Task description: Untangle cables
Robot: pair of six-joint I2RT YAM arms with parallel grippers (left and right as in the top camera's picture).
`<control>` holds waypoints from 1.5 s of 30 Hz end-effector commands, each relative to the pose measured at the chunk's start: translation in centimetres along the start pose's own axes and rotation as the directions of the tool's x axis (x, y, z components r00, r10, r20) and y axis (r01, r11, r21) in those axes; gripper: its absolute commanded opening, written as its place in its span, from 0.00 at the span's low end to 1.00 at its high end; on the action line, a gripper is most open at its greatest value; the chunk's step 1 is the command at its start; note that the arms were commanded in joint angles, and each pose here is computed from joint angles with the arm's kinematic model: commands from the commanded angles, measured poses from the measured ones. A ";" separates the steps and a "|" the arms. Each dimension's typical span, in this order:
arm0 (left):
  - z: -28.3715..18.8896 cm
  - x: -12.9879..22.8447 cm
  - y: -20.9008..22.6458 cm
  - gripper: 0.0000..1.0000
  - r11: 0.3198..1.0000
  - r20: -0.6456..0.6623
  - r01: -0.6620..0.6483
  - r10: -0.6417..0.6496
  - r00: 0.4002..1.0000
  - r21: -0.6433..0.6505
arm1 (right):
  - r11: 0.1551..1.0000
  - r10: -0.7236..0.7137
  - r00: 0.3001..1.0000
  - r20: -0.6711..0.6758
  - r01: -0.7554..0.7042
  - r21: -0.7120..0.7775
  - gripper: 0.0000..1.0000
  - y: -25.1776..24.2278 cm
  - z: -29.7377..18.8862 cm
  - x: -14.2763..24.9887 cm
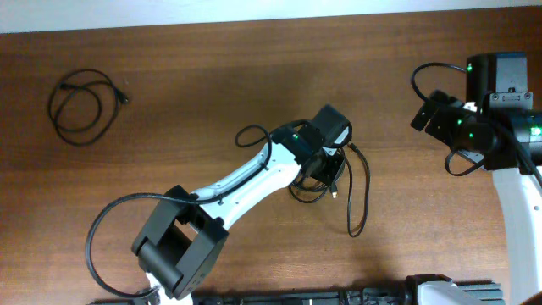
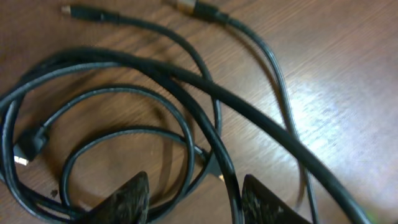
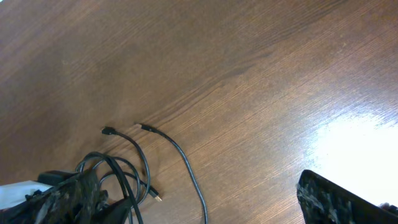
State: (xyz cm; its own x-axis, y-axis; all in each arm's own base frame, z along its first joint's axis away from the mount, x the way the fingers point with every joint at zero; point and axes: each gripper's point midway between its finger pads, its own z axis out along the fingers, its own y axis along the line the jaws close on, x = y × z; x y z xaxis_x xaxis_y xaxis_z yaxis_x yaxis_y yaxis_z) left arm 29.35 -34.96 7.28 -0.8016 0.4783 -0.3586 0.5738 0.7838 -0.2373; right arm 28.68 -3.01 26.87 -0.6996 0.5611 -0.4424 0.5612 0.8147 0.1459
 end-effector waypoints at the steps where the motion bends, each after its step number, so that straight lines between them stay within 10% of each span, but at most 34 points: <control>1: 1.7 0.1 0.8 0.51 0.999 0.036 0.036 -0.035 0.999 -0.020 | 1.000 -0.003 1.000 -0.007 0.003 0.000 0.99 0.0 0.2 0.1; 5: 3.0 -0.6 0.2 0.40 0.999 0.060 0.029 -0.030 0.998 0.021 | 1.000 -0.003 1.000 -0.007 0.003 0.000 0.99 0.0 0.2 0.1; 8: 3.2 0.0 0.2 0.00 0.999 0.033 0.030 -0.031 0.999 0.026 | 1.000 -0.003 1.000 -0.008 0.003 0.000 0.99 0.0 0.2 0.1; 18: -14.5 -4.8 13.9 0.00 0.940 0.365 0.323 -0.266 0.892 -0.105 | 0.961 -0.096 0.962 -0.257 0.022 -0.276 0.99 4.7 3.2 5.3; 22: -19.7 -5.5 13.5 0.00 0.960 0.467 0.254 -0.174 0.867 -0.114 | 0.621 -0.436 0.877 -0.202 0.131 -0.772 0.99 11.7 3.1 9.9; 28: -20.5 -6.5 10.3 0.00 0.998 0.487 0.063 -0.048 0.872 -0.014 | 0.496 -0.544 0.831 -0.115 0.208 -0.843 0.93 14.4 4.7 13.9; 36: -27.0 -7.6 9.0 0.00 0.997 0.641 -0.018 0.062 0.765 -0.076 | 0.689 -0.547 0.830 -0.111 0.372 -0.621 0.83 17.5 10.7 17.2; 40: -31.9 -6.7 13.3 0.00 0.945 0.711 0.171 0.085 0.698 -0.280 | 0.678 -0.585 0.793 -0.167 0.366 -0.637 0.83 20.6 14.2 21.5; 45: -35.4 -3.4 17.6 0.00 0.827 0.716 0.362 0.069 0.695 -0.431 | 0.705 -0.578 0.794 -0.188 0.370 -0.605 0.04 21.1 18.0 22.4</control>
State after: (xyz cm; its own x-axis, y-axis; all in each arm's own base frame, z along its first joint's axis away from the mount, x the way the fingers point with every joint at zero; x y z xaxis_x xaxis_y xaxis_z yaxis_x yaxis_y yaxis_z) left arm 36.53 -13.01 35.45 -0.4054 0.0944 -0.9093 0.2829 0.9588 -0.0266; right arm 31.67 25.32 4.59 -0.9659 -0.0426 -0.2555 -0.1703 0.8476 0.5026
